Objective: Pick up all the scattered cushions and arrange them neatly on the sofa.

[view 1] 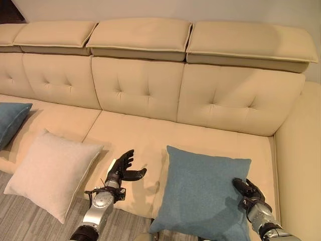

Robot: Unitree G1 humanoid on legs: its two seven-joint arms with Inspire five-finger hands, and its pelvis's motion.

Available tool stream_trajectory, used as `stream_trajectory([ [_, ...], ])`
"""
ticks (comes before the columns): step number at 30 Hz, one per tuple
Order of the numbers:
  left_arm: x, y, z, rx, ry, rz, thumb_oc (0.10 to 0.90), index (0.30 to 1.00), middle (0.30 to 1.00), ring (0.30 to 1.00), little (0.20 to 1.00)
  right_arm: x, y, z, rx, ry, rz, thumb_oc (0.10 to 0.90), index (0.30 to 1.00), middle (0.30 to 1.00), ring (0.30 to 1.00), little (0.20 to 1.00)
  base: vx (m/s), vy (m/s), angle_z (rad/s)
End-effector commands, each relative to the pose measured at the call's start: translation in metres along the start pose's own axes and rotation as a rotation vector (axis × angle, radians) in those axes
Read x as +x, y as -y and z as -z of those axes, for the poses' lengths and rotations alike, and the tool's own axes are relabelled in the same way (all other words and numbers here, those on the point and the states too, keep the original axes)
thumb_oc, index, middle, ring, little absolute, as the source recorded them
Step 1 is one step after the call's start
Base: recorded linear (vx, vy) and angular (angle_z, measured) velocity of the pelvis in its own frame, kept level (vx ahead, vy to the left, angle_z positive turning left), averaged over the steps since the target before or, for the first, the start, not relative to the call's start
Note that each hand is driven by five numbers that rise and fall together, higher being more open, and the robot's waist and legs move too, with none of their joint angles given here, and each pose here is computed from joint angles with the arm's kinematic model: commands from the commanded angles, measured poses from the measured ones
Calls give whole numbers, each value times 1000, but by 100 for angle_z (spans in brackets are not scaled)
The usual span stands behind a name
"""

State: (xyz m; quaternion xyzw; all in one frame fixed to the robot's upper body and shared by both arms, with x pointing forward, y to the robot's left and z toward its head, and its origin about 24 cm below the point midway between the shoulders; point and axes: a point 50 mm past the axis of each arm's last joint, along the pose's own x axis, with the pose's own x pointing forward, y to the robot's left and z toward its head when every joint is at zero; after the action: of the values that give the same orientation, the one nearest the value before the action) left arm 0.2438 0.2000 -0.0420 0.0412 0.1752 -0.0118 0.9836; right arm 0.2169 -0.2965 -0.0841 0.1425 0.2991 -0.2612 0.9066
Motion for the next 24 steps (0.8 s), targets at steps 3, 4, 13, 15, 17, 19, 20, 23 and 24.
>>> stream_trajectory([
  [3, 14, -7, -31, -8, 137, -12, 800, 900, 900, 900, 900, -5, -69, 4, -48, 23, -327, 400, 300, 300, 300, 300, 32, 20, 9],
  [4, 14, -9, -27, -22, 119, -25, 800, 900, 900, 900, 900, -6, -69, 4, -52, 27, -332, 400, 300, 300, 300, 300, 32, 31, 6],
  [13, 41, -5, -45, 2, 115, -86, 800, 900, 900, 900, 900, -20, -75, 36, -113, -49, -419, 400, 300, 300, 300, 300, 18, 5, -3],
  [15, 48, 1, -47, -27, 97, -82, 800, 900, 900, 900, 900, -24, -79, 49, -149, -87, -448, 400, 300, 300, 300, 300, -29, -28, -15],
  [17, 60, 4, -57, -102, 89, -118, 800, 900, 900, 900, 900, -30, -94, 58, -232, -105, -514, 400, 300, 300, 300, 300, -92, -23, -14],
  [19, 65, 0, -63, -70, 80, -138, 800, 900, 900, 900, 900, -35, -109, 55, -247, -73, -583, 400, 300, 300, 300, 300, -100, 2, -43],
  [20, 65, 0, -63, -71, 80, -138, 800, 900, 900, 900, 900, -35, -109, 55, -247, -73, -583, 400, 300, 300, 300, 300, -106, 16, -49],
  [23, 70, -8, -61, 20, 19, -169, 800, 900, 900, 900, 900, -45, -130, 50, -255, -27, -698, 400, 300, 300, 300, 300, -93, 15, -33],
  [24, 70, -12, -58, -16, 1, -181, 800, 900, 900, 900, 900, -49, -134, 50, -262, -22, -733, 400, 300, 300, 300, 300, -116, 14, -31],
])
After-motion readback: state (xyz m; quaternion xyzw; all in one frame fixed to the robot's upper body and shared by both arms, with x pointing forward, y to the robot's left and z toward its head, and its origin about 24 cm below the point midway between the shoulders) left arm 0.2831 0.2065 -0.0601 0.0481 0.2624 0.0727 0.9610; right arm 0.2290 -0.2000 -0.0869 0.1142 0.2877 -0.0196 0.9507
